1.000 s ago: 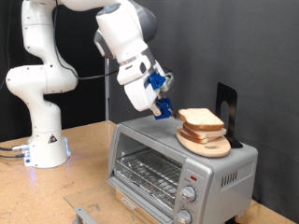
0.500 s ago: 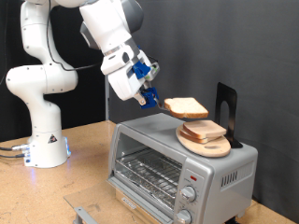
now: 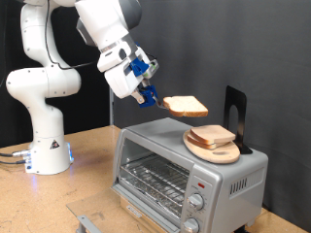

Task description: Make a piece of toast with the oven

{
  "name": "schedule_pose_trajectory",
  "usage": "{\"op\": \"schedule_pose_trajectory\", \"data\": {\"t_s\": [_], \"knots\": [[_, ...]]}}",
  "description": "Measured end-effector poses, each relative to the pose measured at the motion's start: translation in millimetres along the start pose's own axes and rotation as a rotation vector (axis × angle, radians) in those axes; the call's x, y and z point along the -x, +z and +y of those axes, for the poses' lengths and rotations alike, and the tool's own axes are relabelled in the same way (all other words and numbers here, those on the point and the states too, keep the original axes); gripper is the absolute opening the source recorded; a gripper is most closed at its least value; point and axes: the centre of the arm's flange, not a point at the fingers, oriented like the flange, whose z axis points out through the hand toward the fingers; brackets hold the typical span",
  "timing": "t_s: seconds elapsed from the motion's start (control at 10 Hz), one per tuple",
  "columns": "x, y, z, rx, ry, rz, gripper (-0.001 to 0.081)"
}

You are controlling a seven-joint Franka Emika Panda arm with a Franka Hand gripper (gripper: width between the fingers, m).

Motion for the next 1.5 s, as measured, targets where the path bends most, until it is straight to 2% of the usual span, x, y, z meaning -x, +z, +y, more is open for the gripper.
{"op": "schedule_pose_trajectory", "data": {"t_s": [0.2,0.4,0.8,1.0,1.3,1.5], "knots": [[-4.3,-11.7,12.5,-0.055,-0.025,0.013,0.0494],[-8.6,-30.5,36.3,-0.082,-0.039,0.025,0.0494],[-13.5,-64.5,98.4,-0.046,-0.026,0.030,0.0494],[-14.8,-75.8,120.1,-0.042,0.000,0.050,0.0494],[-13.4,-75.5,124.4,-0.049,-0.001,0.048,0.0494],[-7.1,-67.2,139.0,-0.038,-0.033,0.055,0.0494]]}}
